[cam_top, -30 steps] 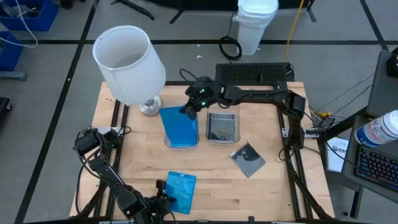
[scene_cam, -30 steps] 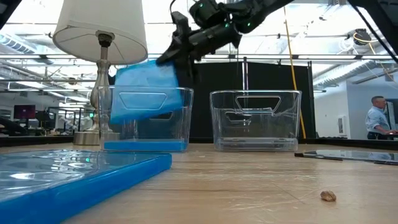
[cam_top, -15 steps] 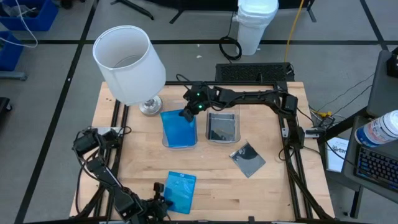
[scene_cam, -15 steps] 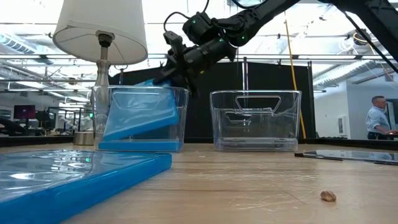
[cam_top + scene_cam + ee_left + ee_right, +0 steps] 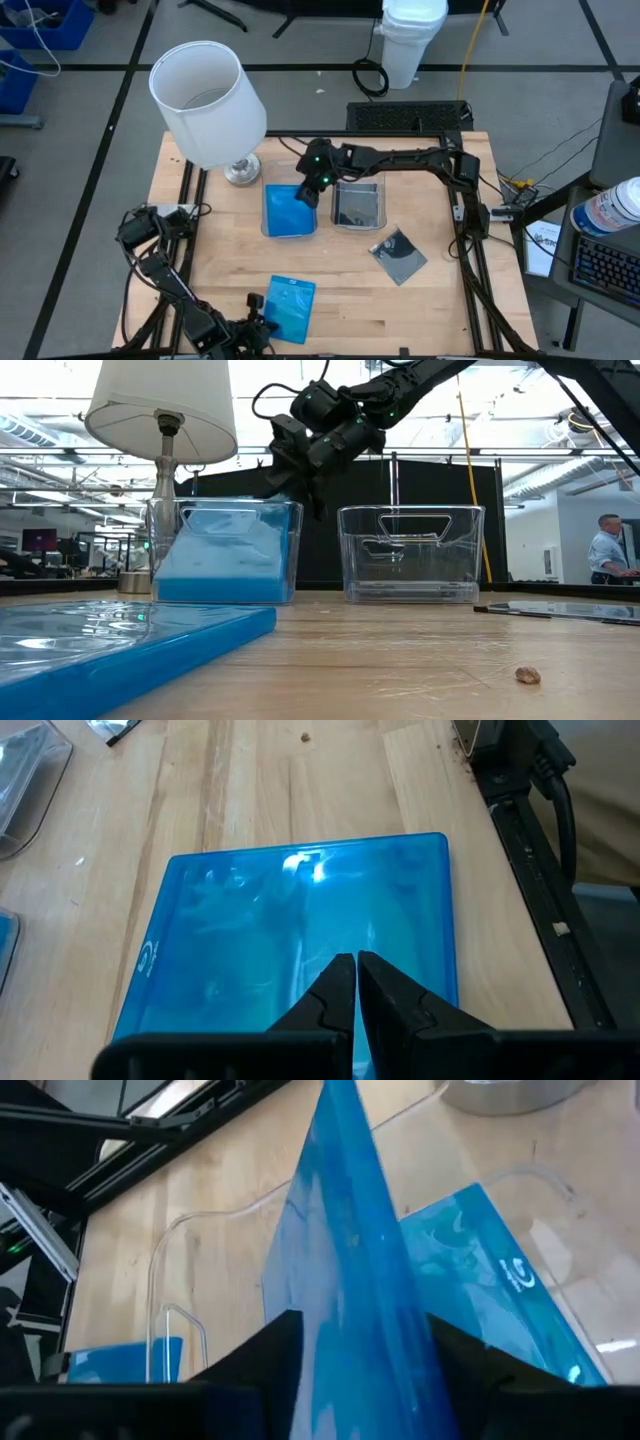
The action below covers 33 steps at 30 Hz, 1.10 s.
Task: Pick & place jewel cases by type
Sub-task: Put the blue CD case into the left transparent bin, then put the black CD case into the right transparent bin
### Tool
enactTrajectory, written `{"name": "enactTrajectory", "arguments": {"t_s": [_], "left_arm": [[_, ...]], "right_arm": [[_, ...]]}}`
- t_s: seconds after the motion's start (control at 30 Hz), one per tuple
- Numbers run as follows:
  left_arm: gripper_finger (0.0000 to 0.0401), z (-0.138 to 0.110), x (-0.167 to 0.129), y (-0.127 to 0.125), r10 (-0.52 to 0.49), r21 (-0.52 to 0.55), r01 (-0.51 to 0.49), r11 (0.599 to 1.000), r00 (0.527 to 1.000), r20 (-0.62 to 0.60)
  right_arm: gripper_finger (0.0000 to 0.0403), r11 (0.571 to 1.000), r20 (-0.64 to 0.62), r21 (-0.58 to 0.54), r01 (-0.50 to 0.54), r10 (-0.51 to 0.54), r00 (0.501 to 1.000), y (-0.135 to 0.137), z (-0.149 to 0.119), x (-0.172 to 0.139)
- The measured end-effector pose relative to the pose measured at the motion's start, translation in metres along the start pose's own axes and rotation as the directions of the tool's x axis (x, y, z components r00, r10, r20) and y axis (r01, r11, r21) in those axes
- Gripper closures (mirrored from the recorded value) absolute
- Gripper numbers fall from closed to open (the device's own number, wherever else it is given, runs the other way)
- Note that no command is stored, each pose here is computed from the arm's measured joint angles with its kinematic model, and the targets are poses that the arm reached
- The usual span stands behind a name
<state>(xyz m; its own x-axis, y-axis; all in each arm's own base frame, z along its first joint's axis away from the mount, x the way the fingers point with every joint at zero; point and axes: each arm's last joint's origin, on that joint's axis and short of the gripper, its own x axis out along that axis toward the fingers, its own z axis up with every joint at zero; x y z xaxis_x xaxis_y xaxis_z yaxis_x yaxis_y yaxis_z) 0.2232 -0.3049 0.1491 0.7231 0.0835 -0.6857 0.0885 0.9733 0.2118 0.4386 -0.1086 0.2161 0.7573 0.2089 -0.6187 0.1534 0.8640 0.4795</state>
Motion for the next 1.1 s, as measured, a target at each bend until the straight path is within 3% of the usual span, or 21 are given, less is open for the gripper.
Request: {"name": "enactTrajectory", "arguments": {"t_s": [0.33, 0.7, 0.9, 1.1], "left_arm": [[0.0375, 0.000, 0.001, 0.001, 0.005, 0.012, -0.005, 1.000, 1.000, 0.002], [0.0375, 0.001, 0.002, 0.002, 0.015, 0.014, -0.015, 1.000, 1.000, -0.001], [0.0375, 0.001, 0.002, 0.002, 0.015, 0.008, -0.015, 1.000, 1.000, 0.000], [0.0375, 0.002, 0.002, 0.003, 0.041, 0.006, -0.041, 0.999, 0.999, 0.018]], "right_arm": [[0.0171, 0.998, 0.007, -0.024, 0.052, -0.051, 0.999, 0.006, 0.002, -0.012], [0.0160, 0.979, 0.159, -0.155, 0.129, -0.104, 0.982, 0.044, 0.023, -0.077], [0.0172, 0.965, 0.137, -0.258, 0.052, -0.017, 0.990, 0.101, 0.011, -0.115], [0.0241, 0.925, 0.099, -0.372, 0.078, -0.044, 0.994, 0.169, -0.025, -0.147]]}}
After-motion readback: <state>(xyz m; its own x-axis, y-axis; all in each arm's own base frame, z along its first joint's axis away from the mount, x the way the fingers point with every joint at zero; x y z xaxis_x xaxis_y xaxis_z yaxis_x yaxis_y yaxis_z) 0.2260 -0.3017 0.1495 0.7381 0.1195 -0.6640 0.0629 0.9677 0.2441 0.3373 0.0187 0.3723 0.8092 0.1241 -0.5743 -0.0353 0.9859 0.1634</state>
